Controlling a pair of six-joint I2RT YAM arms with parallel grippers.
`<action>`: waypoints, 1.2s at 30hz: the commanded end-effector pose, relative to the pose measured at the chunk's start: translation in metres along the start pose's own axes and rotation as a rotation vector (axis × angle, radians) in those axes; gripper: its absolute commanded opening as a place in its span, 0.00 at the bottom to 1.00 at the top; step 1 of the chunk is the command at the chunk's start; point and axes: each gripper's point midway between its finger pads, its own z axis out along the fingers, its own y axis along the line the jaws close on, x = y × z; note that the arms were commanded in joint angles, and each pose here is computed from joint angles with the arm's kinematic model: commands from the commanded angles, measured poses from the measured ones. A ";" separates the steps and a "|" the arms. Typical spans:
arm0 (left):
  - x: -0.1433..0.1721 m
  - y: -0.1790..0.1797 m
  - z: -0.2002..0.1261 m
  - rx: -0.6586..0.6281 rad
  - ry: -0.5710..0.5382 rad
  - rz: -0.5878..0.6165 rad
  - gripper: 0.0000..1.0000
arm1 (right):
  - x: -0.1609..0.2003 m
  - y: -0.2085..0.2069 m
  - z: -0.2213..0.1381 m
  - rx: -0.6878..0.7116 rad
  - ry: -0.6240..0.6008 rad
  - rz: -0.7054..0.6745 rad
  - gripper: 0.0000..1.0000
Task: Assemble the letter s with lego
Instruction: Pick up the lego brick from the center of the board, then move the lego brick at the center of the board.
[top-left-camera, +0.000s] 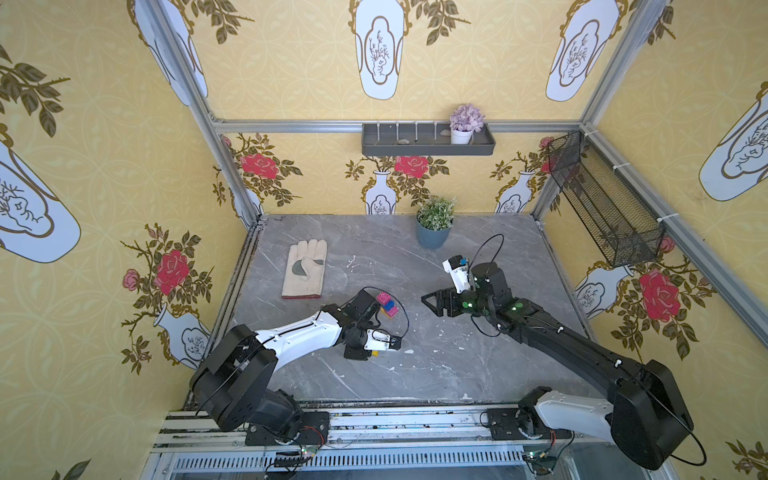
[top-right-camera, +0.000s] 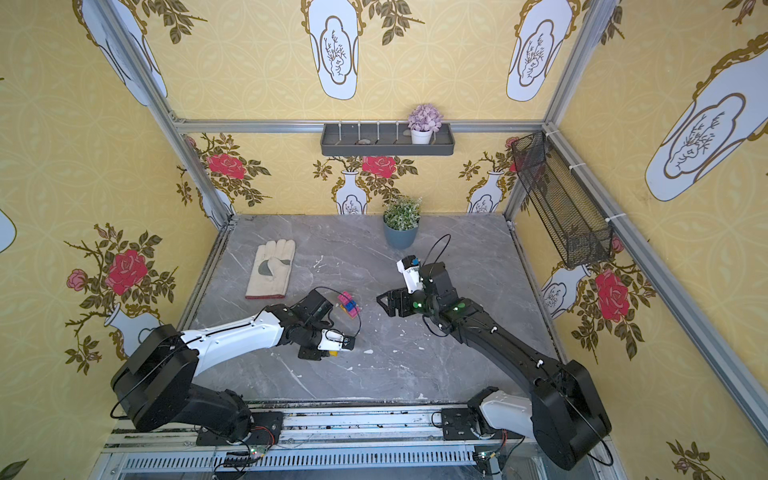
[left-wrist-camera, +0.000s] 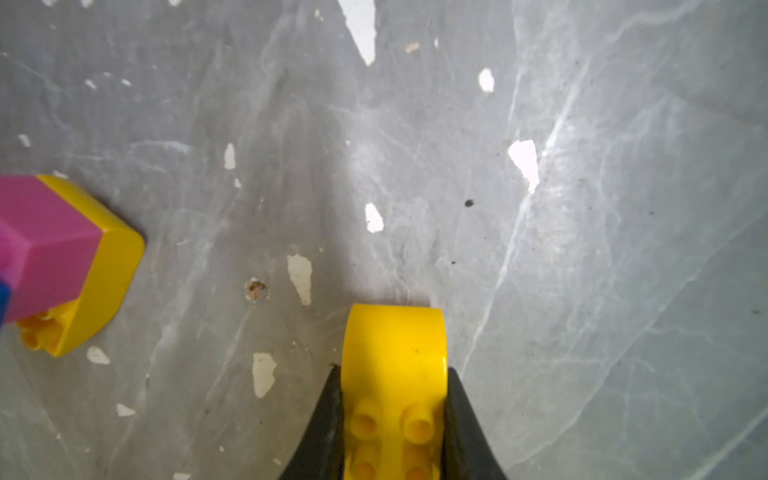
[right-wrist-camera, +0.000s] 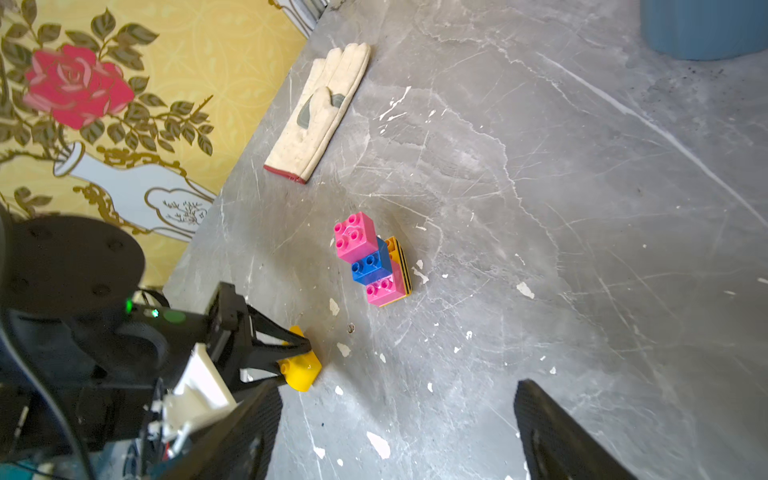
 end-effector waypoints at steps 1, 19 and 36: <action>-0.008 0.010 -0.016 -0.034 -0.064 -0.099 0.00 | -0.005 0.004 0.011 -0.038 -0.013 -0.126 0.89; -0.030 0.079 -0.160 -0.416 -0.434 -0.526 0.00 | 0.042 0.002 0.153 0.048 0.101 -0.358 0.86; -0.015 0.060 -0.161 -0.444 -0.393 -0.531 0.00 | 0.079 0.010 0.177 0.088 0.147 -0.468 0.53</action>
